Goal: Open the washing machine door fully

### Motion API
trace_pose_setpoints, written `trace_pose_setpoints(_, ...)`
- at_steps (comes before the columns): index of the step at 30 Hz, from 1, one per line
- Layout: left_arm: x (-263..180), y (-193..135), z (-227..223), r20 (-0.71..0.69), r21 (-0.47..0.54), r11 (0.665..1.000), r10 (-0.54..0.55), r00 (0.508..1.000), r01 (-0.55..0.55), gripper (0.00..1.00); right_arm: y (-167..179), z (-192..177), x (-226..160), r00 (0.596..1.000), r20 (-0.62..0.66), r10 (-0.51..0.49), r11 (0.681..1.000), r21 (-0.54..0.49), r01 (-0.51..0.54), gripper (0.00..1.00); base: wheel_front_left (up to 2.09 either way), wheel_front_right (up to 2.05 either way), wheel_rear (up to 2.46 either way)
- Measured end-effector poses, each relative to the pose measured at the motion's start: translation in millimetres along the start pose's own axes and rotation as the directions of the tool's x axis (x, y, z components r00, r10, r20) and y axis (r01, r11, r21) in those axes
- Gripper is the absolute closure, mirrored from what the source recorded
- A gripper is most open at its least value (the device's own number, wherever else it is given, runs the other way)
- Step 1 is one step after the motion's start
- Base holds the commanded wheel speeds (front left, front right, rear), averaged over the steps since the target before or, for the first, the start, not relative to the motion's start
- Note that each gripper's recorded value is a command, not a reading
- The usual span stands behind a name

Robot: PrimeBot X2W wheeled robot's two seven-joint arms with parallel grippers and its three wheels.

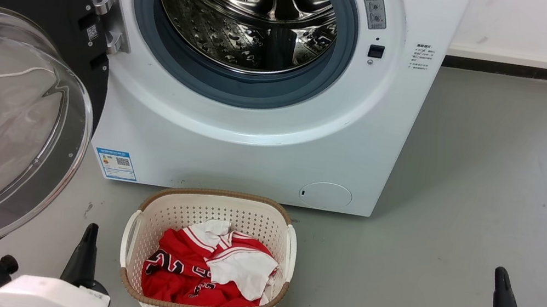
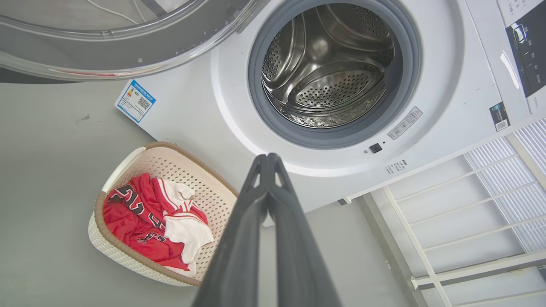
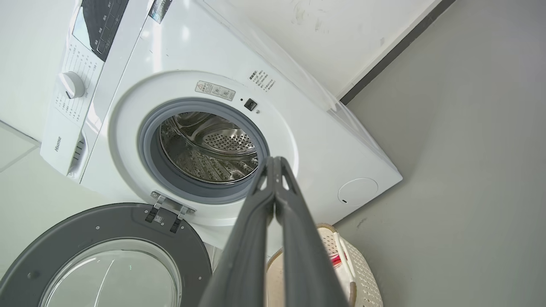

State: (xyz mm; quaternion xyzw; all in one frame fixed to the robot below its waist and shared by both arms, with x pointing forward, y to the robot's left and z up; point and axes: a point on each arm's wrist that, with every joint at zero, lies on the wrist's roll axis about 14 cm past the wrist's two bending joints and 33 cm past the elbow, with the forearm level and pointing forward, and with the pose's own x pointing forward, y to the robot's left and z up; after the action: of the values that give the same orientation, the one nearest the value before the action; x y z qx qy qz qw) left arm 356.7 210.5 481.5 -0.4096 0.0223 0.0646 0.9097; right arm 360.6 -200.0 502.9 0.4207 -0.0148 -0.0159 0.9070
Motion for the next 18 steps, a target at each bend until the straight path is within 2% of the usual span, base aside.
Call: trace_pose_setpoints(18,7.8,-4.3,-0.4,-0.022,-0.217,0.976,-0.016,1.000,0.011,1.00,-2.2,-1.7,7.6,1.000,-0.021,-0.015,0.978,0.206,0.019,1.00,0.00,0.00,0.00)
